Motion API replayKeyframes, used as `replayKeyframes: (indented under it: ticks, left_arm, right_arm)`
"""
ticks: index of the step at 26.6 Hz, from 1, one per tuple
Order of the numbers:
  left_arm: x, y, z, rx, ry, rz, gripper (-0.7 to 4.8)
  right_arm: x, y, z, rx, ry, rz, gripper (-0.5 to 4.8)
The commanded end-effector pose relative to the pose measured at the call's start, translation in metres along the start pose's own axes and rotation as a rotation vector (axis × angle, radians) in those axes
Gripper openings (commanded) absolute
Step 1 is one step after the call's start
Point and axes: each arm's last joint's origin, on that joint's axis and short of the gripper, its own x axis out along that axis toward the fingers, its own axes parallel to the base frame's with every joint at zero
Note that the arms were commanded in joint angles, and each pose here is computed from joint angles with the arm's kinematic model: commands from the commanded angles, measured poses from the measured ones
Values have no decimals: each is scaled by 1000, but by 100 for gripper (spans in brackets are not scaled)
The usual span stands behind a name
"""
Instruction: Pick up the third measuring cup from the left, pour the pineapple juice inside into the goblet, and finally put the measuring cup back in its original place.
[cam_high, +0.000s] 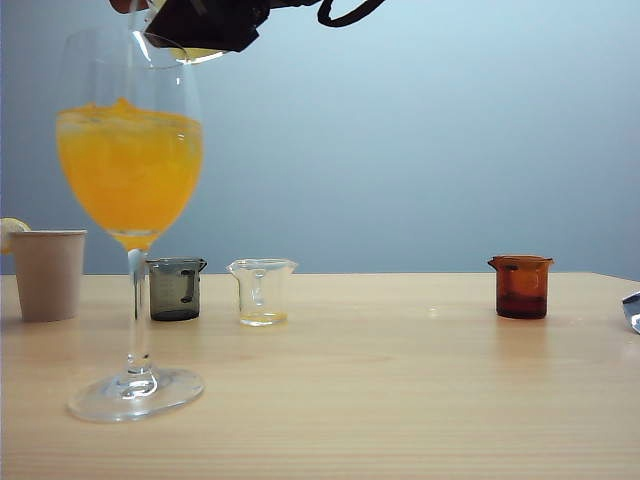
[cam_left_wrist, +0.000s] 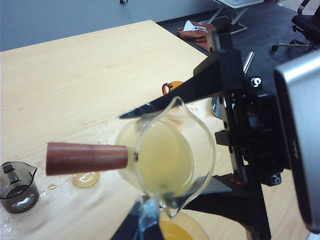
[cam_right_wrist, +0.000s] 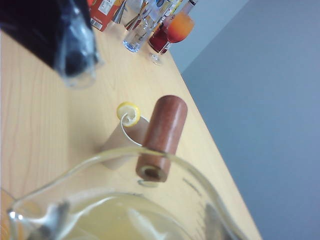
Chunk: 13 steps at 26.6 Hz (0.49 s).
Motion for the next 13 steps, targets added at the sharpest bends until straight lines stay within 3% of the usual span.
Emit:
replayKeyframes:
  ticks: [1, 13]
  left_arm:
    - [-1, -1, 2, 7, -12, -6, -5]
    - [-2, -1, 2, 7, -12, -6, -5]
  right_arm:
    - [-1, -5, 7, -65, -37, -32, 8]
    - [-1, -5, 7, -134, -35, -34, 8]
